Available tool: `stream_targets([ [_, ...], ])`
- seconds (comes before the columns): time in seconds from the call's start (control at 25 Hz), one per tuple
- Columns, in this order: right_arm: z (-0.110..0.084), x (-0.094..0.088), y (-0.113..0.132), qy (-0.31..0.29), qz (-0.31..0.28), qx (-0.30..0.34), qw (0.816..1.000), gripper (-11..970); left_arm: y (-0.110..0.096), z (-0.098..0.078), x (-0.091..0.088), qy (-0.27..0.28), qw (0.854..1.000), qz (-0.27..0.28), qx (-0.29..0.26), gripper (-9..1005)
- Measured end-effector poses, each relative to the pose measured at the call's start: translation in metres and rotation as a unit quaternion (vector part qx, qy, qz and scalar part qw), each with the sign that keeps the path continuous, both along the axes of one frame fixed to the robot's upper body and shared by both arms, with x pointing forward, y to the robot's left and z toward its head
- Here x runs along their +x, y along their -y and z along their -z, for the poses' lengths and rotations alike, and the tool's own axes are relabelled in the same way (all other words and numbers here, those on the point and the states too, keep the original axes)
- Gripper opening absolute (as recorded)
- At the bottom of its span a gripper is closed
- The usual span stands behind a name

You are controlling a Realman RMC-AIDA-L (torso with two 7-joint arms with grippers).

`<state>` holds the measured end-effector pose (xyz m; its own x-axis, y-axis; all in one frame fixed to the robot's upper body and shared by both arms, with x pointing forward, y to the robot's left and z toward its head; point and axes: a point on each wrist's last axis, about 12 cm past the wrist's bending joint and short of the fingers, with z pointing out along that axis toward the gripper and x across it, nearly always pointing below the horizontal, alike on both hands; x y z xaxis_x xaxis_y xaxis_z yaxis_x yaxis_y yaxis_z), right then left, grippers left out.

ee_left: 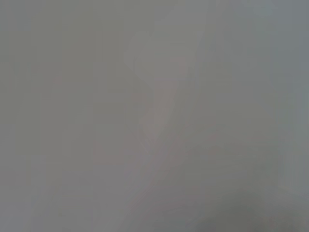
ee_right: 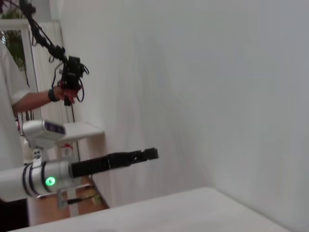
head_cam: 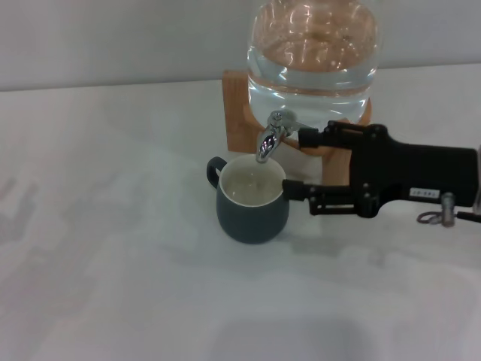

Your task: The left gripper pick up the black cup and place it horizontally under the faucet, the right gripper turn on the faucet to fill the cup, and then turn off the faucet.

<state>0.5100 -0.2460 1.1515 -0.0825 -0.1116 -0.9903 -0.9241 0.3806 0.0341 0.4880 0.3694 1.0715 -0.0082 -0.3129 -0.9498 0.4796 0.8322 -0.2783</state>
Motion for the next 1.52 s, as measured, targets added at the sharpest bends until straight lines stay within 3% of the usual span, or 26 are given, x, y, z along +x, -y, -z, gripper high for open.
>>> stream_targets([
  [0.12,-0.006,0.004,0.015,0.010,0.026,0.005,1.000,854,0.000,0.000,0.000,0.000,1.000,0.000,0.000,408],
  [0.32,-0.008,0.012,0.069,0.018,0.132,0.003,0.991,854,0.000,-0.001,-0.001,0.004,1.000,0.003,-0.001,408],
  [0.52,-0.002,0.009,0.131,0.022,0.259,0.027,0.965,854,-0.001,-0.004,-0.004,0.014,1.000,0.009,0.001,409],
  [0.56,-0.001,0.003,0.155,0.025,0.309,0.043,0.950,854,-0.001,-0.004,-0.005,0.014,1.000,0.009,0.001,409],
  [0.64,0.000,0.000,0.164,0.025,0.328,0.049,0.943,854,-0.002,-0.004,-0.006,0.013,1.000,0.009,0.001,409],
  [0.76,0.001,-0.009,0.183,0.026,0.367,0.061,0.928,854,-0.005,-0.005,-0.009,0.009,1.000,0.008,-0.002,486],
  [0.88,0.001,-0.015,0.194,0.024,0.387,0.057,0.920,854,-0.006,-0.005,-0.009,0.002,1.000,0.013,-0.007,562],
  [1.08,0.003,-0.023,0.201,0.026,0.405,0.067,0.911,854,-0.007,-0.009,-0.012,0.007,1.000,0.023,-0.010,797],
  [1.52,0.006,-0.027,0.203,0.027,0.407,0.069,0.911,853,-0.024,-0.011,-0.043,0.047,0.998,-0.022,-0.037,898],
])
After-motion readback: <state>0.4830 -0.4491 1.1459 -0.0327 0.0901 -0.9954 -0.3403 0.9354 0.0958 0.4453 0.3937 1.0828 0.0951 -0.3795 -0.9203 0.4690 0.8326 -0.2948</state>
